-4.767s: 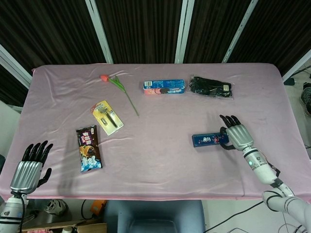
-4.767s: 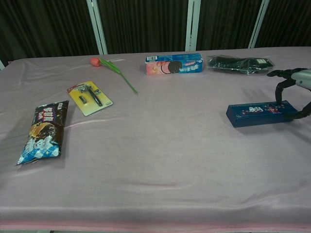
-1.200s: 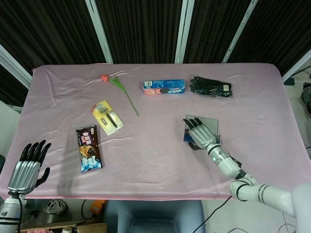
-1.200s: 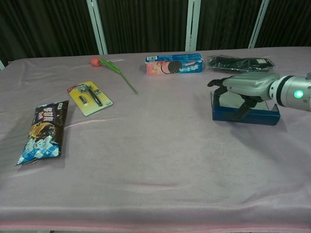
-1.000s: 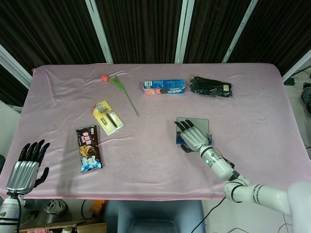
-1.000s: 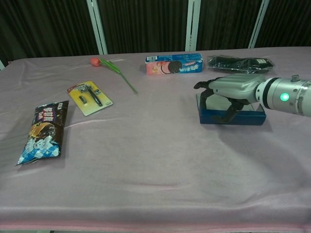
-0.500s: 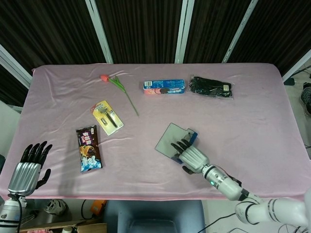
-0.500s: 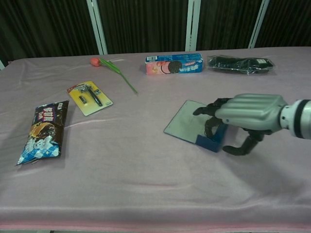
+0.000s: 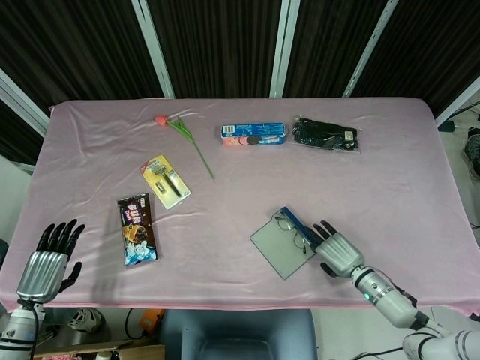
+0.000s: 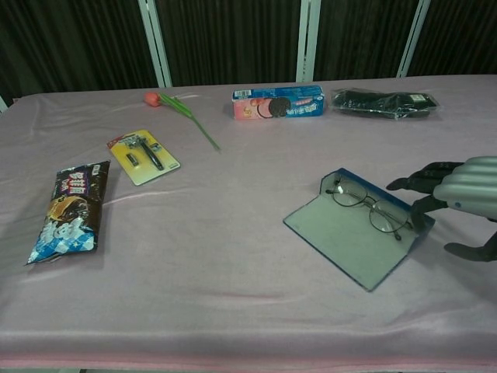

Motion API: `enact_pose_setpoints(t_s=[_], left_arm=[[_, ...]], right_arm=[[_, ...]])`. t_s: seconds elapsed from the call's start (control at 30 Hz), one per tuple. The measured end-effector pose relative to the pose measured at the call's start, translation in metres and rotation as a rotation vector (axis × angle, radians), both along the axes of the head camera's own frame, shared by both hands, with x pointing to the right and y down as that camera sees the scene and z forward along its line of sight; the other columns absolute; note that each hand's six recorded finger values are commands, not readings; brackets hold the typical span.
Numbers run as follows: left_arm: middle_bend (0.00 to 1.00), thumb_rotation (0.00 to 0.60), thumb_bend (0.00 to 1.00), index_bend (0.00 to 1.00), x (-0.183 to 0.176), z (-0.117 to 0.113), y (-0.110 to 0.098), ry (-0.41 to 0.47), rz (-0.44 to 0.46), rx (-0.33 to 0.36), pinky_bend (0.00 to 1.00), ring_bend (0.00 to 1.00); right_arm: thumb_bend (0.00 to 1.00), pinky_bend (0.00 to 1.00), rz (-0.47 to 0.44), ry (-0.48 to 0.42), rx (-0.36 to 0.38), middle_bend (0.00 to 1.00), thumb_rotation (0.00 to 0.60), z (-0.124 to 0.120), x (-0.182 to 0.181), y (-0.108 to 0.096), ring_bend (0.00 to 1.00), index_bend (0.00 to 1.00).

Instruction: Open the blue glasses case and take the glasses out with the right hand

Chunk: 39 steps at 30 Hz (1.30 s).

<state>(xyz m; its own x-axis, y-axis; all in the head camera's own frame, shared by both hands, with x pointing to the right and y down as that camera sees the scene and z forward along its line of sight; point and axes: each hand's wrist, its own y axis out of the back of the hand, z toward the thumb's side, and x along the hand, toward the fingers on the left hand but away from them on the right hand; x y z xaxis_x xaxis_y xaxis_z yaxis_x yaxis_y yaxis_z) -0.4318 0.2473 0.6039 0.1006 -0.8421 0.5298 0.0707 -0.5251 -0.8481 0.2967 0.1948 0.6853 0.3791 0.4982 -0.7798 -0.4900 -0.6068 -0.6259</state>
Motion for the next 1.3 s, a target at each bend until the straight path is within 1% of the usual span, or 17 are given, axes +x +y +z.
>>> enact_pose_setpoints(t_s=[0.17, 0.33, 0.47, 0.6, 0.63, 0.77, 1.03, 1.17, 1.3], left_arm=[[0.00, 0.600, 0.41, 0.00, 0.000, 0.003, -0.001, -0.009, -0.002, -0.005, 0.00, 0.00], [0.00, 0.600, 0.41, 0.00, 0.000, 0.005, -0.001, -0.013, -0.004, -0.011, 0.00, 0.00], [0.00, 0.600, 0.41, 0.00, -0.002, 0.011, -0.004, -0.023, -0.014, -0.024, 0.00, 0.00], [0.00, 0.600, 0.41, 0.00, -0.003, 0.010, -0.005, -0.025, -0.020, -0.021, 0.00, 0.00], [0.00, 0.600, 0.41, 0.00, -0.003, 0.010, -0.005, -0.025, -0.020, -0.020, 0.00, 0.00], [0.00, 0.600, 0.41, 0.00, -0.003, 0.007, -0.004, -0.020, -0.021, -0.016, 0.00, 0.00], [0.00, 0.600, 0.41, 0.00, -0.002, 0.007, -0.004, -0.016, -0.015, -0.018, 0.00, 0.00], [0.00, 0.600, 0.41, 0.00, -0.002, 0.008, -0.003, -0.018, -0.013, -0.023, 0.00, 0.00], [0.00, 0.600, 0.41, 0.00, -0.001, 0.010, -0.003, -0.021, -0.011, -0.027, 0.00, 0.00]], right_arm=[[0.58, 0.00, 0.044, 0.049, 0.033, 0.01, 0.600, 0.010, 0.023, -0.015, 0.00, 0.49], [0.58, 0.00, 0.085, 0.064, 0.055, 0.01, 0.600, 0.017, 0.031, -0.028, 0.00, 0.48], [0.58, 0.00, 0.100, 0.078, 0.079, 0.01, 0.600, 0.028, 0.027, -0.049, 0.00, 0.48], [0.58, 0.00, 0.112, 0.081, 0.117, 0.01, 0.600, 0.041, 0.014, -0.072, 0.00, 0.48], [0.57, 0.00, 0.117, 0.078, 0.118, 0.01, 0.600, 0.042, 0.011, -0.075, 0.00, 0.47], [0.58, 0.00, 0.124, 0.071, 0.122, 0.01, 0.600, 0.039, 0.012, -0.075, 0.00, 0.47], [0.58, 0.00, 0.155, 0.028, 0.156, 0.01, 0.600, 0.013, 0.025, -0.073, 0.00, 0.49], [0.57, 0.00, 0.154, -0.020, 0.171, 0.01, 0.600, 0.007, 0.016, -0.077, 0.00, 0.49], [0.55, 0.00, 0.140, -0.057, 0.181, 0.01, 0.600, 0.012, -0.004, -0.088, 0.00, 0.49]])
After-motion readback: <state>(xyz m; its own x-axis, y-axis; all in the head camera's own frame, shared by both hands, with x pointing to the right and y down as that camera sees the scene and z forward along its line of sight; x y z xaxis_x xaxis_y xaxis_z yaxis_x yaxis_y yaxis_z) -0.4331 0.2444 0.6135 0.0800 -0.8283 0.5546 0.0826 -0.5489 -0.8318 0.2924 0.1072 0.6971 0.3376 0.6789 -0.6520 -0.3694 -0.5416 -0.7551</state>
